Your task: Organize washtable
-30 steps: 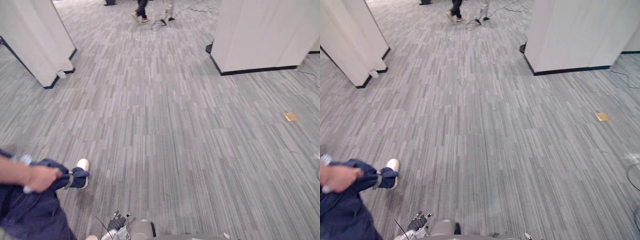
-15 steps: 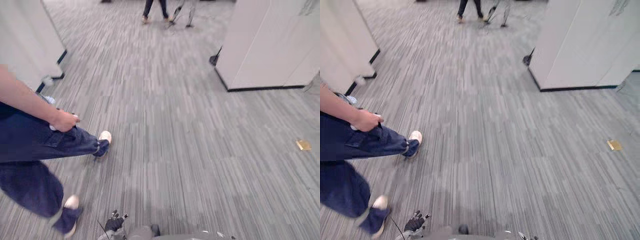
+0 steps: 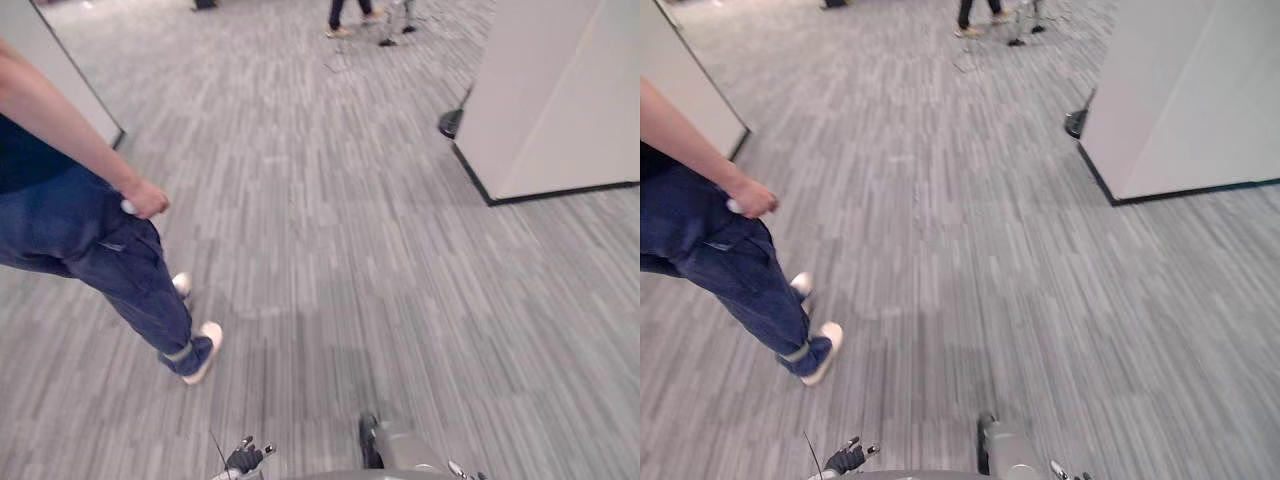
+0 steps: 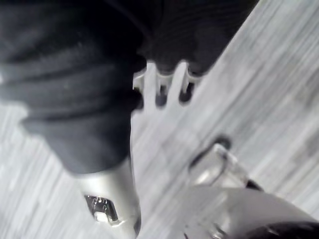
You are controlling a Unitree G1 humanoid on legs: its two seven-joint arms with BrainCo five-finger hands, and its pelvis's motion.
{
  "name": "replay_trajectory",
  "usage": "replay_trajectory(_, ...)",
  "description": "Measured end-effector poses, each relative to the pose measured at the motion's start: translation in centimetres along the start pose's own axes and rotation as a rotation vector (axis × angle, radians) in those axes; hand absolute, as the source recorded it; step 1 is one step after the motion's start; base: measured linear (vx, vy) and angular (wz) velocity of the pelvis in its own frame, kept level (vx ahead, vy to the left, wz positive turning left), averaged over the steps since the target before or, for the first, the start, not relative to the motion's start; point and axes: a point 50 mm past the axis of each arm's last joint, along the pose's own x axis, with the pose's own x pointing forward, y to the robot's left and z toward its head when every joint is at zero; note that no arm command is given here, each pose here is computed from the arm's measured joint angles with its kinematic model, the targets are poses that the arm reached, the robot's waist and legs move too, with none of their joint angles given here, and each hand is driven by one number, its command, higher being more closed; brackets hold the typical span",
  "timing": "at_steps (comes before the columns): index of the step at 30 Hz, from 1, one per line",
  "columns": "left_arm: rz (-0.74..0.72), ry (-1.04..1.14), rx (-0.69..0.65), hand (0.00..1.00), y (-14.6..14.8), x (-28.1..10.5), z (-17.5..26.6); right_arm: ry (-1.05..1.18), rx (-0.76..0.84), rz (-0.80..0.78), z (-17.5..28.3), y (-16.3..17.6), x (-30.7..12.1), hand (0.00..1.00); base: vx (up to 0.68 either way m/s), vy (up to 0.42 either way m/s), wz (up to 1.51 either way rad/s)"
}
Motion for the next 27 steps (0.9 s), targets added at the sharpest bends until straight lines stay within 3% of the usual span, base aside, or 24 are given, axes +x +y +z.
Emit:
replay_trajectory(6,0.023,-0.15,-0.139,0.0,0.7,-0.1,2.6,0.079,-0.078,0.04,-1.5,1.7,0.1,0.0,0.7,-0.017,-0.2)
replay_trajectory(9,0.008,-0.147,-0.129,0.0,-0.3,-0.1,2.1,0.067,-0.164,0.001,-0.3,-0.3,0.1,0.0,0.66,0.219,-0.26)
replay_trajectory(11,0.027,-0.156,-0.164,0.0,0.3,-0.3,2.0,0.113,-0.149,-0.026,-2.0,-1.2,-0.5,0.0,0.93,0.354,-0.42)
replay_trajectory(16,0.121,-0.15,-0.211,0.0,3.2,-0.5,2.1,0.159,-0.058,0.007,-4.4,0.9,-0.9,0.0,0.9,0.273,-0.08)
replay_trajectory(19,0.106,-0.053,-0.142,0.0,2.7,-0.5,0.0,0.103,-0.041,-0.003,-3.3,-0.1,-0.8,0.0,0.82,0.262,-0.34)
replay_trajectory(23,0.038,-0.025,0.029,0.0,1.1,-0.1,0.3,0.079,0.028,-0.016,-3.3,-0.1,-0.9,0.0,0.7,0.031,0.25)
replay_trajectory(27,0.072,0.006,0.05,0.0,2.6,-0.4,-0.2,0.159,0.017,-0.039,-5.5,0.0,-1.6,0.0,0.9,-0.125,0.81)
